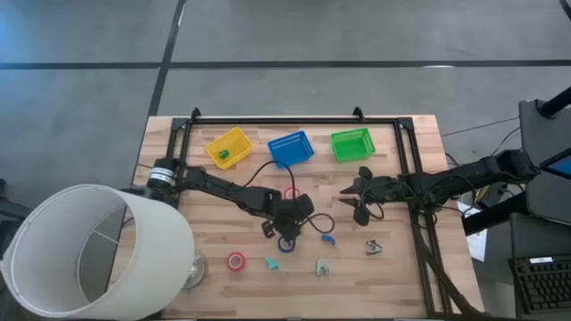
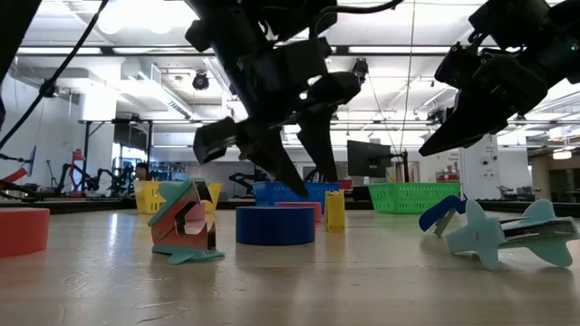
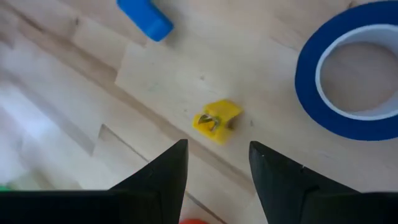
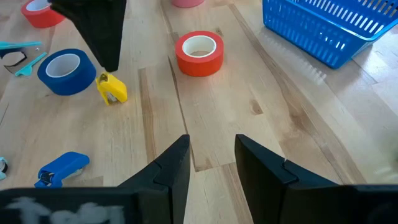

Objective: Pick and place Stapler, Stapler remover, tape
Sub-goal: Put the yellow stapler into the yellow basket

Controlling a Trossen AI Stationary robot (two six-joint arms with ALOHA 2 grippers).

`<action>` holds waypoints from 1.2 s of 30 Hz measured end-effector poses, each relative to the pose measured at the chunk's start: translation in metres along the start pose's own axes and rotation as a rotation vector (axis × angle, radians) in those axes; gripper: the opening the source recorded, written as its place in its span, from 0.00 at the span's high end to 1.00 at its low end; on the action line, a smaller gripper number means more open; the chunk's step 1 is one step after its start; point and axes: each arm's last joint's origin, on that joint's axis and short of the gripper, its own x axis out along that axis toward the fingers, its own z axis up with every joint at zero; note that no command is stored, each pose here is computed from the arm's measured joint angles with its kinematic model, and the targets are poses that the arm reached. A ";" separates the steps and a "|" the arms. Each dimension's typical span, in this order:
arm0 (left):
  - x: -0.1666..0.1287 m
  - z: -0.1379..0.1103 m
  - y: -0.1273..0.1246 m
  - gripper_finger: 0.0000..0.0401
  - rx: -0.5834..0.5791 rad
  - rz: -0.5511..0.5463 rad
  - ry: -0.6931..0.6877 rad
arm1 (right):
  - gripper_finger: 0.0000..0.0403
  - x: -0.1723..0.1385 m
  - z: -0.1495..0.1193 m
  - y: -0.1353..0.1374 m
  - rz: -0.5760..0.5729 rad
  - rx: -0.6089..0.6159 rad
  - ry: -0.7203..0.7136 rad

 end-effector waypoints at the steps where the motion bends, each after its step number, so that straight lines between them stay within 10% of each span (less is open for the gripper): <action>1: 0.001 0.001 -0.001 0.56 0.014 0.002 -0.003 | 0.69 0.000 0.000 0.000 0.000 0.000 0.000; 36: 0.028 -0.002 -0.008 0.68 0.157 0.028 0.116 | 0.70 0.000 0.000 0.000 0.000 0.000 0.000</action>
